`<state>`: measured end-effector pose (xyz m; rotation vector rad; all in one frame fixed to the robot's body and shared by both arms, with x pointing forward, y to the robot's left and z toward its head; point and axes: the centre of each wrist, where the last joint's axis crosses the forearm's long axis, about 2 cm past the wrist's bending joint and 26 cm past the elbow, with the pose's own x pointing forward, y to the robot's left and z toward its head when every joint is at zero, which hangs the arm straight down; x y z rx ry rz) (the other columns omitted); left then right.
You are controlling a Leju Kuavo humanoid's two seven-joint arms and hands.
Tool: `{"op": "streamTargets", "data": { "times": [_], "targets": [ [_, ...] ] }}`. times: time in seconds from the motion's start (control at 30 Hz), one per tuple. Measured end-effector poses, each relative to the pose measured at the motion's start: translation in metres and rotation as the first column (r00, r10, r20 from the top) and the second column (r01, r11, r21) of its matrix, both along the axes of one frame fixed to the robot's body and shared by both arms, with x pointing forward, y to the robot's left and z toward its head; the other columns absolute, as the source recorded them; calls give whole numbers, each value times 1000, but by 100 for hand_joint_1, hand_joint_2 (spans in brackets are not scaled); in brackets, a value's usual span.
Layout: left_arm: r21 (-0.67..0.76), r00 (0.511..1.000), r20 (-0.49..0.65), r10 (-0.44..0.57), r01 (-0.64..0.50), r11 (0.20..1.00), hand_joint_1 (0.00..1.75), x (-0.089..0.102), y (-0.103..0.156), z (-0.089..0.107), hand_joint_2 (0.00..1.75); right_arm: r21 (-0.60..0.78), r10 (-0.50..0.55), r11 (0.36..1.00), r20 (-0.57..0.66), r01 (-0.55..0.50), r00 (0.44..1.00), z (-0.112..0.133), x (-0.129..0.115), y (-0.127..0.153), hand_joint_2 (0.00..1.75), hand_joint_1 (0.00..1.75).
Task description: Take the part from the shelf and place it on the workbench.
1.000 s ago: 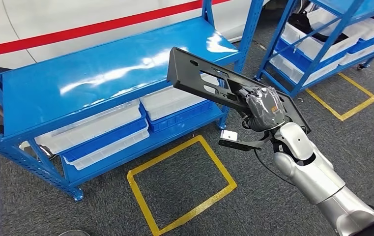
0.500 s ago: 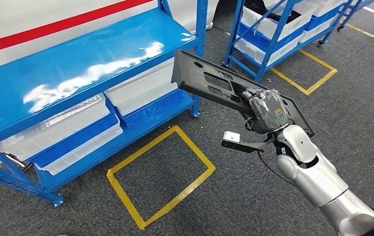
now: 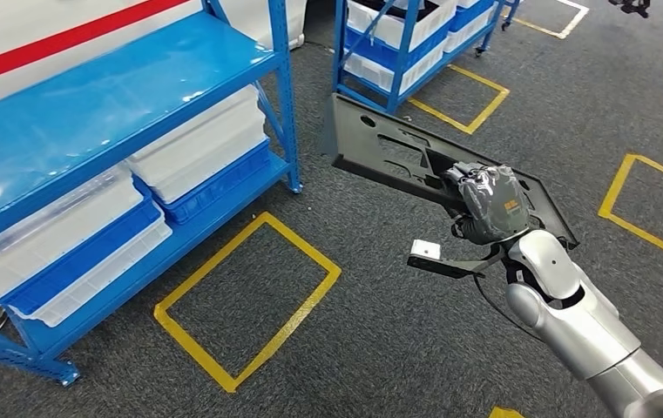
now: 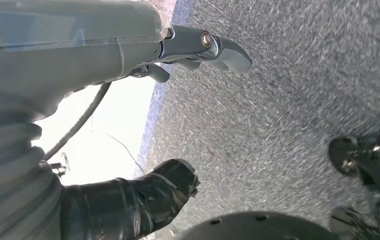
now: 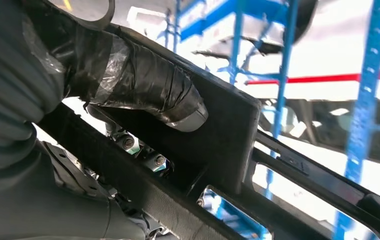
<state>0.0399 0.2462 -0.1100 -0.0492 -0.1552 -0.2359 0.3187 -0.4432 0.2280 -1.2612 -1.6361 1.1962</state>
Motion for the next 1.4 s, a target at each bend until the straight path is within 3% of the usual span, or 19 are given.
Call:
{"op": "streamTargets", "data": {
  "times": [0.83, 1.4],
  "targets": [
    [-26, 1000, 23, 13, -13, 1000, 0, -1, 1, 0, 175, -14, -15, 1000, 7, 15, 1000, 30, 16, -8, 175, 175],
    [-24, 999, 27, 31, -31, 999, 0, -1, -1, 0, 175, -31, -25, 999, -4, 25, 1000, 31, 16, -12, 175, 175]
  ]
}}
